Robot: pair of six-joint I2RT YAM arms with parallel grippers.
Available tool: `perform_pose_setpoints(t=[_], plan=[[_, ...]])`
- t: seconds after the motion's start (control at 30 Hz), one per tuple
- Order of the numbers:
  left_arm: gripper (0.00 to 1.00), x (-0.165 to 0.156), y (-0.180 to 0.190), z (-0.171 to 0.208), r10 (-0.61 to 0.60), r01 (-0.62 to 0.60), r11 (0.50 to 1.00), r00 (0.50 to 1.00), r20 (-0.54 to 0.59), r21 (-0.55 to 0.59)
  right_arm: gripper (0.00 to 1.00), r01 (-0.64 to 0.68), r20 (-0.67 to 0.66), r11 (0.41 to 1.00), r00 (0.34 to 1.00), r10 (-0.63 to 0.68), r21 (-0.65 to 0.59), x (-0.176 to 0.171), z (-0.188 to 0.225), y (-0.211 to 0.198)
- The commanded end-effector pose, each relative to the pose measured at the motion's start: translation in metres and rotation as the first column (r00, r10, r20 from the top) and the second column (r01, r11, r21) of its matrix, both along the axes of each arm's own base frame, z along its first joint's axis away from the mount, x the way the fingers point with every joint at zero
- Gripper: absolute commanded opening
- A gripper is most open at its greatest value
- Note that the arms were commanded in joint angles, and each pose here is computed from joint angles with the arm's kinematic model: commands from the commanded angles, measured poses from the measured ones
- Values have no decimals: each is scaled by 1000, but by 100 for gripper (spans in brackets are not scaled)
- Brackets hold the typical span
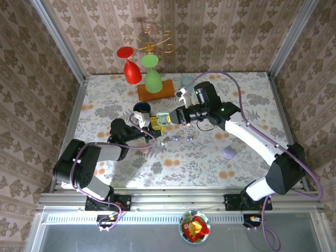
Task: Insert the wireless bluetooth earbuds into the charging case
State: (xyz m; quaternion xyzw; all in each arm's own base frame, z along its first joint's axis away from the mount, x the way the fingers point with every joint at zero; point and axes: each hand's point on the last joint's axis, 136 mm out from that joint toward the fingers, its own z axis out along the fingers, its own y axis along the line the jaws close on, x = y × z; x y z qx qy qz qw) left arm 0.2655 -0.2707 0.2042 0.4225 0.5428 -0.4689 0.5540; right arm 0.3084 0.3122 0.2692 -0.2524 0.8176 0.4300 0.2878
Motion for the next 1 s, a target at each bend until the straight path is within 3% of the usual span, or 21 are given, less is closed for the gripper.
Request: perform_pose_setpoints(t=[0.0,0.77,0.97], plan=[[32,-6,-5,12,-49,50,999,998,34,-18,21,-26,19,1000,999,26,4,3,4,6],[32,-8,-2,18,-42,43,999,998,38,-27,21,-28,-37,995,999,25,-97,12,-38,7],[32,-8,-2,19,-42,43,999,998,41,-28,27,-12,-40,994,999,7,-111,16,-44,7]])
